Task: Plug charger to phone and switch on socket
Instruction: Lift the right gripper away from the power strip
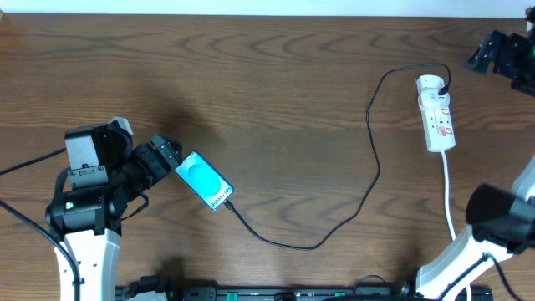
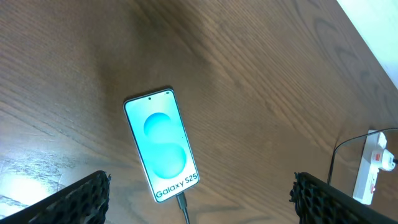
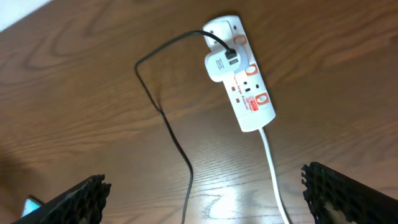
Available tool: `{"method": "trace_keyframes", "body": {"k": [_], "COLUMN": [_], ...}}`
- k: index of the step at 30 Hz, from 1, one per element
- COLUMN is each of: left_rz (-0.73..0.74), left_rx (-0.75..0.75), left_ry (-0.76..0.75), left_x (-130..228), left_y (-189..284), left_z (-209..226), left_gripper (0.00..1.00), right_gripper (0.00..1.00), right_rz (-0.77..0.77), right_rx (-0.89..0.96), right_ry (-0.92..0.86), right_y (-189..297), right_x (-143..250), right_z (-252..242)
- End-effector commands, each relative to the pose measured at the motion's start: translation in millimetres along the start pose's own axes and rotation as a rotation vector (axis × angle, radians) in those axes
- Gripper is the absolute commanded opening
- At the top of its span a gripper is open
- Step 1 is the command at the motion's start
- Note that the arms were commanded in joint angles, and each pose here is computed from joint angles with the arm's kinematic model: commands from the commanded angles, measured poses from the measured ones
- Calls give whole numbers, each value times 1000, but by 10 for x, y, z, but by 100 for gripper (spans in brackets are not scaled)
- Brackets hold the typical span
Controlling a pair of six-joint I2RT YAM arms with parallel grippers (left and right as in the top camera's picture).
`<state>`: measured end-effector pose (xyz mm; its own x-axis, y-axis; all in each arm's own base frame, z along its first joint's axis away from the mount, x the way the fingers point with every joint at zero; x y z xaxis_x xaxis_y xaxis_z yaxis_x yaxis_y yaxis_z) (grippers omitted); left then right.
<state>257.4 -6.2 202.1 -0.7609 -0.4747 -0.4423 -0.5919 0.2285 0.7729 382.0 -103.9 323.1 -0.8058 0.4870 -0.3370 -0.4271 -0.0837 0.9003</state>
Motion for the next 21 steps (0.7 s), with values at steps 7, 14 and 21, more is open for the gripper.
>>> {"method": "trace_keyframes", "body": {"k": [7, 14, 21], "left_rz": [0, 0, 0], "left_rx": [-16, -16, -16], "left_ry": [-12, -13, -12], "left_x": [-1, -2, -1], "left_y": [1, 1, 0], "left_z": [30, 30, 30], "left_gripper": [94, 94, 94], "right_gripper": [99, 99, 99], "right_rz": [-119, -109, -117], "right_rx": [-54, -45, -8], "right_ry": [168, 284, 314], "right_y": [583, 552, 533], "right_x": [420, 617, 646], "right_z": [744, 1072, 1107]}}
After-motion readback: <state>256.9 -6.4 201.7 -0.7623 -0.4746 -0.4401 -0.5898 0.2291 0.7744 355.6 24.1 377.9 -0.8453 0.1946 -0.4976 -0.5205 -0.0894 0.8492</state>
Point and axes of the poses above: each gripper's point midway between its finger pads, its own y axis back along the fingers, its own z axis along the line the jaws close on, x = y × z, the point moved 2 cm from there along y, back along the fingers, and after that the axes turned 8 degrees about -y, right-handed, at the moved point
